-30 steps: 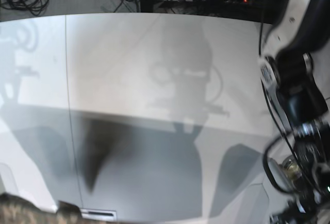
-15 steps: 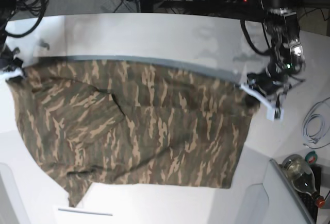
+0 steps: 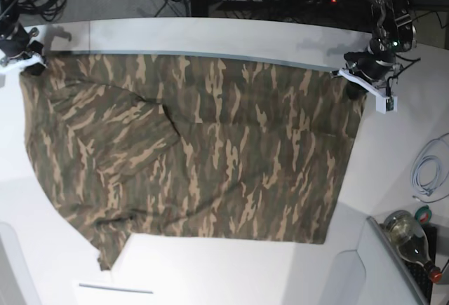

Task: Layout the t-shirt on the table in an organized manner, then fold the t-shirt properly
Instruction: 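Lift the shirt edge with both grippers and lay it back flat, then pull the shirt edge taut with both grippers and release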

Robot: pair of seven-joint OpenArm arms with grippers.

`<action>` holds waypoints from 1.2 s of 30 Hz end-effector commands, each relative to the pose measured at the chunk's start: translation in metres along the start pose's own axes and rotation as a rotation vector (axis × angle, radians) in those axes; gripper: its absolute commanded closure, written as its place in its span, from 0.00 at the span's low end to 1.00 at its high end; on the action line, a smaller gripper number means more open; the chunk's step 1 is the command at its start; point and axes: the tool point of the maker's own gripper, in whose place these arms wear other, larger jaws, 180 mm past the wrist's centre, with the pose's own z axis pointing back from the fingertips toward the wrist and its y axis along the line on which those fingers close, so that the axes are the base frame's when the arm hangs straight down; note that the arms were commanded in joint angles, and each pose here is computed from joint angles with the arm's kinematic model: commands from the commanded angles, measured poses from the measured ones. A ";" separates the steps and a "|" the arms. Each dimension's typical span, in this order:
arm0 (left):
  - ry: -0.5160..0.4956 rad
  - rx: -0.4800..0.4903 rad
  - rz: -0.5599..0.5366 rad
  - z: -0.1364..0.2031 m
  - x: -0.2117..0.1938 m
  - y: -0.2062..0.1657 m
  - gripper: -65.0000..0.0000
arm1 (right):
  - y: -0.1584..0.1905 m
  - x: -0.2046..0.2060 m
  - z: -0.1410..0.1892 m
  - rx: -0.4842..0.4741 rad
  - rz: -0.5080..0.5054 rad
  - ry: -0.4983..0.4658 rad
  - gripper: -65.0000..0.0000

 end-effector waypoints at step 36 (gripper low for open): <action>0.018 0.135 0.081 0.031 -0.040 0.053 0.92 | -0.016 -0.031 0.017 -0.033 -0.016 0.022 0.77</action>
